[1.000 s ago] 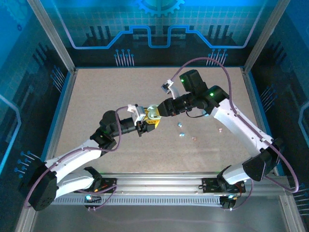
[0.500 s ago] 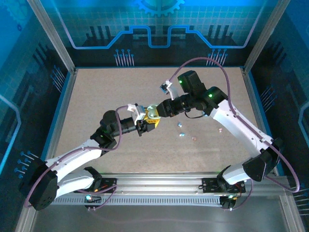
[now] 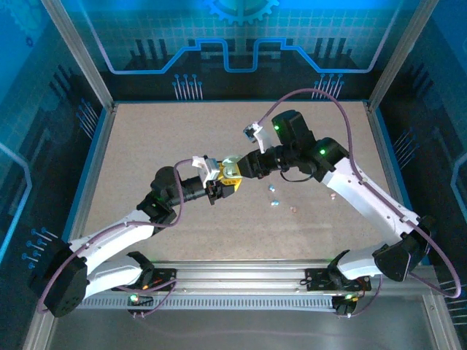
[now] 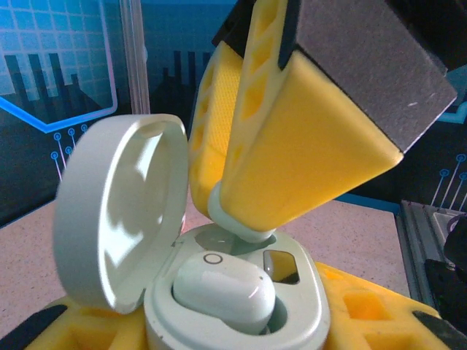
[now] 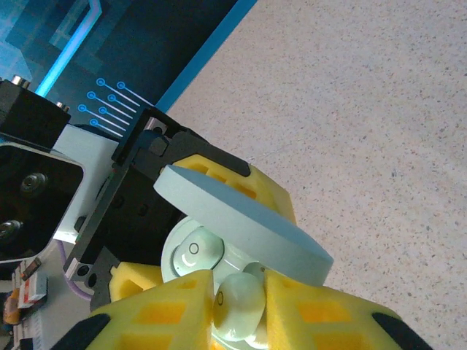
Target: Insert wireless bluetooth earbuds into charging case
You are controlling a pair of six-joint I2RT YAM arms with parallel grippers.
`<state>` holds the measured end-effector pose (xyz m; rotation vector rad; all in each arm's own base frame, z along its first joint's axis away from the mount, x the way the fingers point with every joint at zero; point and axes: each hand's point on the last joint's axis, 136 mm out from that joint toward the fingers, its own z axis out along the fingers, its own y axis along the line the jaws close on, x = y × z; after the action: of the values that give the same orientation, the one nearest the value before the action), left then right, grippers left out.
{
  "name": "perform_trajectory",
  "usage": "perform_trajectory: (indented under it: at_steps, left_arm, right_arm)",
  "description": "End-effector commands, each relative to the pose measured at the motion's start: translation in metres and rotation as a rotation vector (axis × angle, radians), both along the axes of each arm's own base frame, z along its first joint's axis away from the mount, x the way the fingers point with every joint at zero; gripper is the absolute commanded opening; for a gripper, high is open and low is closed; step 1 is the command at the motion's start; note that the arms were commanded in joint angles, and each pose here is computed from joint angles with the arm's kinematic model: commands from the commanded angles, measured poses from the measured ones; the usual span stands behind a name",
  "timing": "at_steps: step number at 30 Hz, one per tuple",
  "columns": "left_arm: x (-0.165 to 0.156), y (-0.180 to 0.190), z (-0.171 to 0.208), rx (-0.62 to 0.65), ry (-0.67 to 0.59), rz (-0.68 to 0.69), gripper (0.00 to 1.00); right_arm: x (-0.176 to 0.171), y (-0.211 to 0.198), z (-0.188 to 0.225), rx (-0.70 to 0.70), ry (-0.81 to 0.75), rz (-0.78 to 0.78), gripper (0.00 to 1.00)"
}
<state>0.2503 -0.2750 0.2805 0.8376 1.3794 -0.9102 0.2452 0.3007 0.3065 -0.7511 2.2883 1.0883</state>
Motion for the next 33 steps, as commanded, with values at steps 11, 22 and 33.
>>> perform_trajectory:
  at_steps: [11, 22, 33]
  left_arm:
    - [-0.011, -0.006, 0.031, -0.061, -0.063, -0.063, 0.35]
    - [-0.01, -0.004, 0.033, -0.063, -0.072, -0.047, 0.36]
    - [-0.009, -0.002, 0.032, -0.054, -0.08, -0.029, 0.36]
  right_arm:
    - [0.002, 0.005, 0.006, 0.022, -0.07, 0.011, 0.29]
    - [0.002, -0.001, 0.008, -0.01, -0.072, -0.008, 0.38]
    - [0.002, -0.01, 0.009, -0.036, -0.05, -0.047, 0.43]
